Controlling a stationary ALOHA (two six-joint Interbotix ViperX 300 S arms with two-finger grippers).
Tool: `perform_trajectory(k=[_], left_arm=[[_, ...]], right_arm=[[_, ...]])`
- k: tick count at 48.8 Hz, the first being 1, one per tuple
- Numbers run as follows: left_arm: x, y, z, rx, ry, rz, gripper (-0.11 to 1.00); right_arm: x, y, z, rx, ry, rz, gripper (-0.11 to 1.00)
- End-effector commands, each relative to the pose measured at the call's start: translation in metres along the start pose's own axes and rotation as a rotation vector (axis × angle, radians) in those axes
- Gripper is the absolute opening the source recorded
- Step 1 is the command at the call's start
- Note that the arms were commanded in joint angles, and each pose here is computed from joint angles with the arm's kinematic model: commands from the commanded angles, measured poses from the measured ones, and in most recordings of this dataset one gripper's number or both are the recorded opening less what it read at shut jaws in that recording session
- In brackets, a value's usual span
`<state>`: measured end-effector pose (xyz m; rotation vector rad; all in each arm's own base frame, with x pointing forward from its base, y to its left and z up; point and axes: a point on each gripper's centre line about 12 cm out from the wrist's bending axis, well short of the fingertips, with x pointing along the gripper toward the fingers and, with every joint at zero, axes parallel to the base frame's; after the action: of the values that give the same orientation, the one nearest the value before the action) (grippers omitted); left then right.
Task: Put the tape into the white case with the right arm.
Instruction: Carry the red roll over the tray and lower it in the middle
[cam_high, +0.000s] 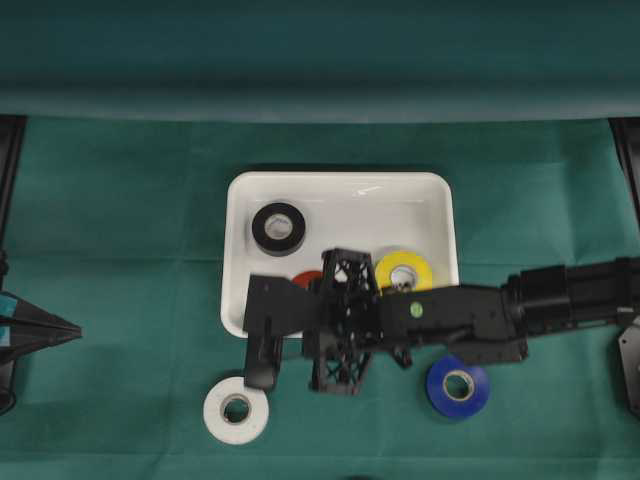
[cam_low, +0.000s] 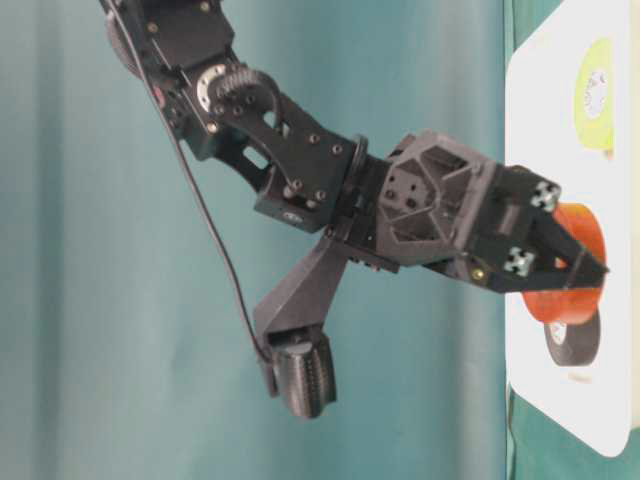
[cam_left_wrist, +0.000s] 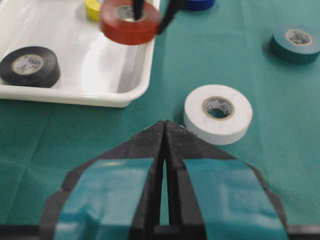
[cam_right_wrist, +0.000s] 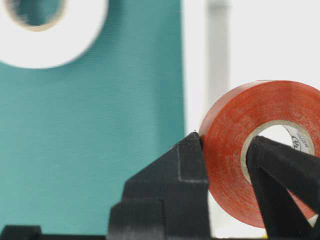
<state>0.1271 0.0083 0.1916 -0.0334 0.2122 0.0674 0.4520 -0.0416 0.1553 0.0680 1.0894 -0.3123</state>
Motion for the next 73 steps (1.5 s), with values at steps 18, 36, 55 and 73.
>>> perform_trajectory(k=[18, 36, 55, 73], left_arm=[[0.0, 0.0, 0.005, -0.001, -0.012, 0.003, 0.0], [0.0, 0.0, 0.004, -0.001, -0.011, 0.003, 0.0], [0.0, 0.0, 0.004, -0.001, -0.011, 0.003, 0.0], [0.0, 0.0, 0.004, -0.001, -0.012, 0.003, 0.0]], right_arm=[[-0.011, -0.04, 0.008, 0.076, -0.044, -0.027, 0.01], [-0.011, -0.04, 0.01, 0.08, -0.062, -0.02, 0.01], [-0.008, -0.04, 0.005, 0.078, -0.05, -0.021, 0.01], [-0.01, -0.042, 0.003, 0.08, -0.049, -0.023, 0.5]])
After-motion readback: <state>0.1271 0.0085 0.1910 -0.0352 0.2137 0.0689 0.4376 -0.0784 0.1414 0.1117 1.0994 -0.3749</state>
